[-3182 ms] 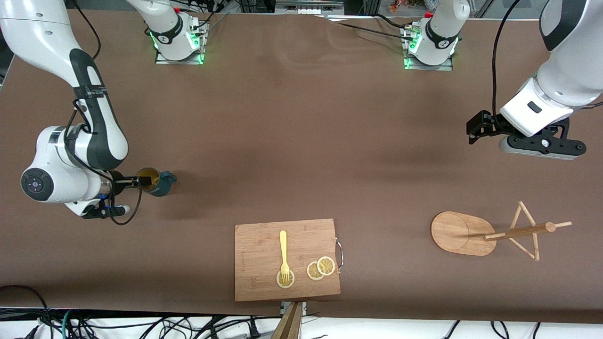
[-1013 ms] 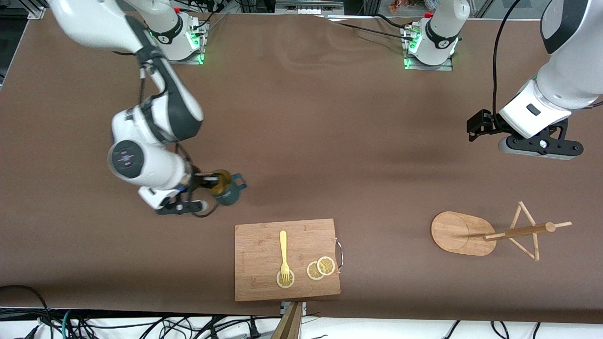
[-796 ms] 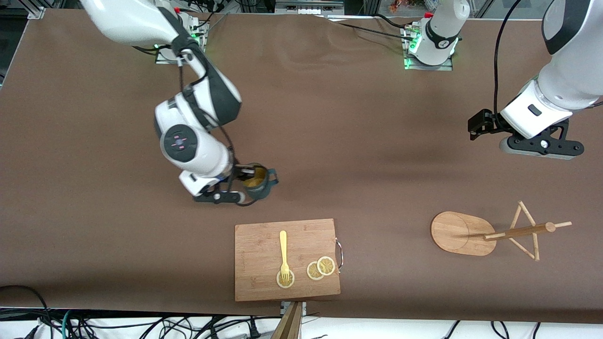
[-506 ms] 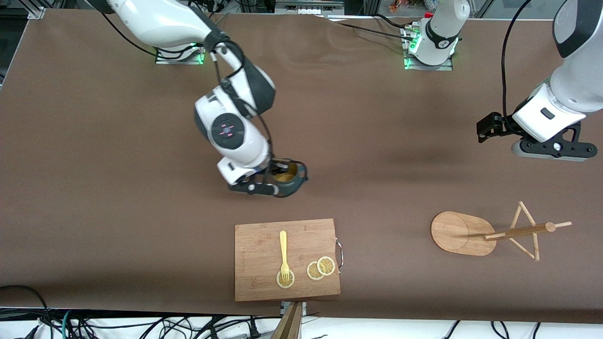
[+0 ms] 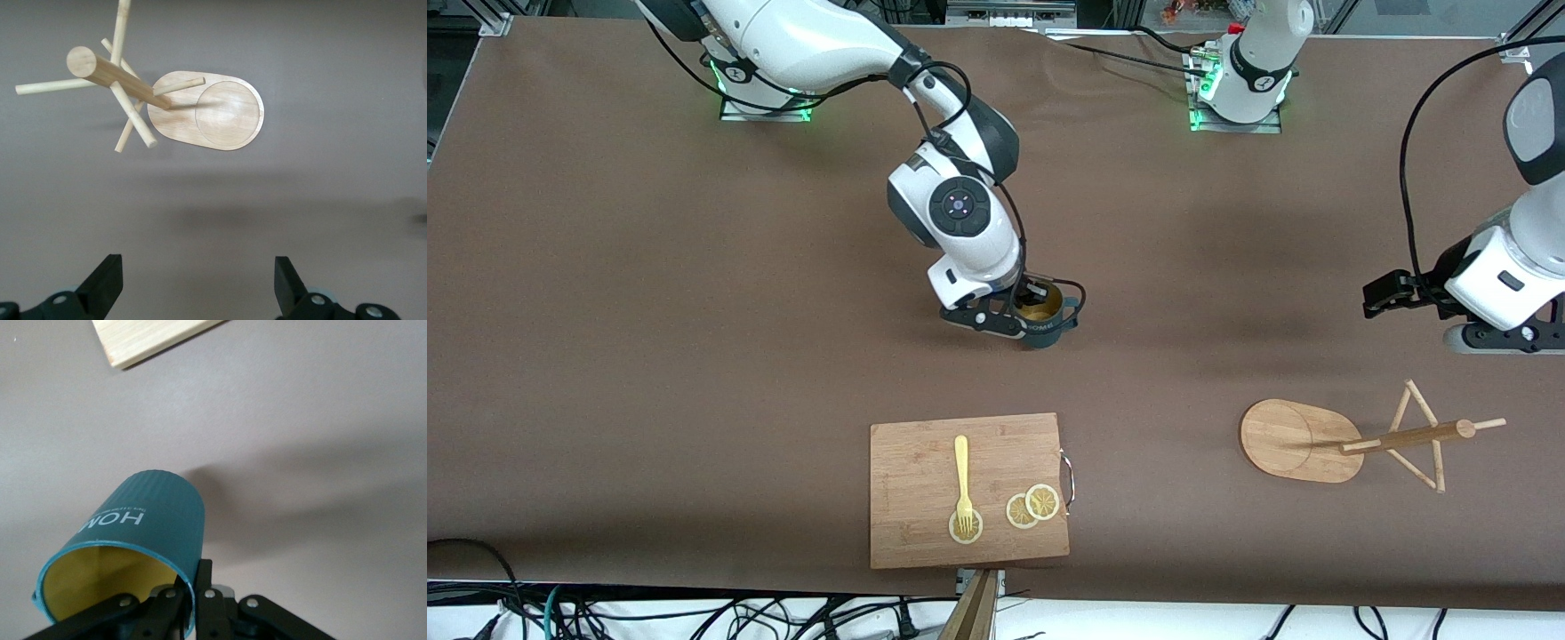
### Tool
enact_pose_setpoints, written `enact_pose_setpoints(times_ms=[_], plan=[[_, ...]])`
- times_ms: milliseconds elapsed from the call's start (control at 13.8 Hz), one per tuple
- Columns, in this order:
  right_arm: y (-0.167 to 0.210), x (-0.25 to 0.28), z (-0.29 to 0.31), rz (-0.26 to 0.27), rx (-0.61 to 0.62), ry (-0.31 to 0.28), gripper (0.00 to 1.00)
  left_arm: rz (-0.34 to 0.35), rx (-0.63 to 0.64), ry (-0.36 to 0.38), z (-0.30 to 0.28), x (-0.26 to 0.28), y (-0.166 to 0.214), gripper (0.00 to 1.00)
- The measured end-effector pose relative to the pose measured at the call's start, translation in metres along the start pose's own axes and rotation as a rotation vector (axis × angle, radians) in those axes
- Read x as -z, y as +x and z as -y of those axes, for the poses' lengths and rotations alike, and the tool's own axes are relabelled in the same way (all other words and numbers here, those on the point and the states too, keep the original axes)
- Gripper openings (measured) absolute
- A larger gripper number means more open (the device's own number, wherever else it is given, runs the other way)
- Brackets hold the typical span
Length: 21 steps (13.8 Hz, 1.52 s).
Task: Pass cup and hang on rack
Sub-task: 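Carry the teal mug with the right gripper toward the table middle, then set the mug down and open the right gripper while the left gripper approaches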
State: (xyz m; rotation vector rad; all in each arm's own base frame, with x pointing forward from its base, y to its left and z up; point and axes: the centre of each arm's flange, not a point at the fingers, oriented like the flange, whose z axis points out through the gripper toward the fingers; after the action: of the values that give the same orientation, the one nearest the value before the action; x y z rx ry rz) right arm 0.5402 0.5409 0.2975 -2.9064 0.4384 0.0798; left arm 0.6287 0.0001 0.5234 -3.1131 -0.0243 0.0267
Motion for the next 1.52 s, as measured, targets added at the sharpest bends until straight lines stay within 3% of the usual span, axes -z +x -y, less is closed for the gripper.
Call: enact_pose_setpoints(times_ms=[362,723,868,1230,1447,1519], plan=[[-0.047,-0.056,0.022,0.015,-0.061,0.016,0.04,-0.011,-0.054,-0.005,-0.034,0.006,-0.002,1.0],[-0.061,-0.068,0.027,0.025,-0.069,0.007,0.04,-0.008,-0.109,-0.012,-0.067,0.007,-0.006,1.0],[-0.061,-0.069,0.026,0.026,-0.069,0.006,0.19,-0.004,-0.125,-0.013,-0.077,0.006,-0.007,1.0],[-0.05,-0.046,0.033,0.022,-0.072,0.001,0.72,0.054,-0.133,-0.017,-0.077,-0.022,-0.001,1.0],[-0.026,-0.009,0.03,0.021,0.009,-0.036,1.0,0.126,-0.302,-0.046,-0.079,-0.033,-0.007,1.0],[-0.012,0.008,0.025,0.018,0.039,-0.039,1.0,0.134,-0.392,-0.076,-0.082,-0.035,-0.009,1.0]])
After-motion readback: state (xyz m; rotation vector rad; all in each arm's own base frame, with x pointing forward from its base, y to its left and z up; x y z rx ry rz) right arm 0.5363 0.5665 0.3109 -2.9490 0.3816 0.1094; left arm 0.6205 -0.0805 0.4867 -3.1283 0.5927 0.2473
